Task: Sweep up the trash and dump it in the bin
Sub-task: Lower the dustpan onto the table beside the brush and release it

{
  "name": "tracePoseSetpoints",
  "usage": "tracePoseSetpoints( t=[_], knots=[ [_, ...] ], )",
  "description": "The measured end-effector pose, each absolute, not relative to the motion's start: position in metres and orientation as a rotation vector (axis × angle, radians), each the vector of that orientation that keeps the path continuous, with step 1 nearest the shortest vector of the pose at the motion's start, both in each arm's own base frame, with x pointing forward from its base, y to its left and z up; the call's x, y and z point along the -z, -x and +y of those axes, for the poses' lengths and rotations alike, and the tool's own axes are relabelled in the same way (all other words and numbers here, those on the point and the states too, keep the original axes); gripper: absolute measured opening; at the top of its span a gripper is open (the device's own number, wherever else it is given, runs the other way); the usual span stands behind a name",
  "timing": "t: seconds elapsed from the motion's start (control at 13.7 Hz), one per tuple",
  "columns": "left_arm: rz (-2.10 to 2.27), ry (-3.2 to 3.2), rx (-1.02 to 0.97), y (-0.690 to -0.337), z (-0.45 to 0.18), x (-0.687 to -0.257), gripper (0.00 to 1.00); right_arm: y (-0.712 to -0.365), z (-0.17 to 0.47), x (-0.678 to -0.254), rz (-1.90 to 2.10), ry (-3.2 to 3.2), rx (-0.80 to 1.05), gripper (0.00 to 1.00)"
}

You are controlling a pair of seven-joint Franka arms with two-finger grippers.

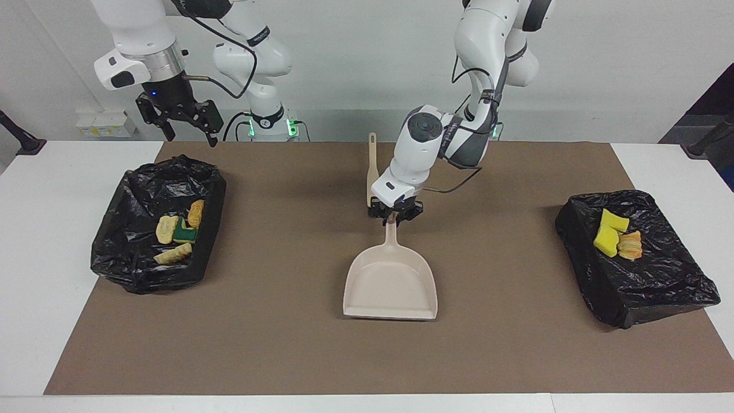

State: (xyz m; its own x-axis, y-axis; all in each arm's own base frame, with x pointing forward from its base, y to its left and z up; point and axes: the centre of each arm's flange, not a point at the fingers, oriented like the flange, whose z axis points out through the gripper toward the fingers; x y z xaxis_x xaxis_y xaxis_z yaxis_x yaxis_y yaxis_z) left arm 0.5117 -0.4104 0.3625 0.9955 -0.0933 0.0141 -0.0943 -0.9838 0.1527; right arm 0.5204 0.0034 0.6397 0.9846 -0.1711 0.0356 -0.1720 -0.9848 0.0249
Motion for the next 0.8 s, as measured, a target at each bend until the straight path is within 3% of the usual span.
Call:
tracePoseSetpoints(
  t=[0.15,0.22,0.58,0.8],
  knots=[
    [-0.135,-2.982,-0.006,-0.513,-0.424,-0.358,0.32,-0.521,0.003,-0.639,-0.266,-3.106,-0.051,1.0],
    [-0.121,-2.982,-0.005,-0.517,-0.422,-0.361,0.38,-0.521,0.001,-0.639,-0.27,-3.107,-0.05,1.0],
    [-0.013,-3.012,0.063,-0.536,-0.373,-0.412,0.96,-0.521,-0.001,-0.64,-0.276,-3.11,-0.051,1.0],
    [0.026,-3.035,0.1,-0.556,-0.316,-0.435,1.0,-0.521,-0.001,-0.64,-0.278,-3.11,-0.051,1.0]
  ],
)
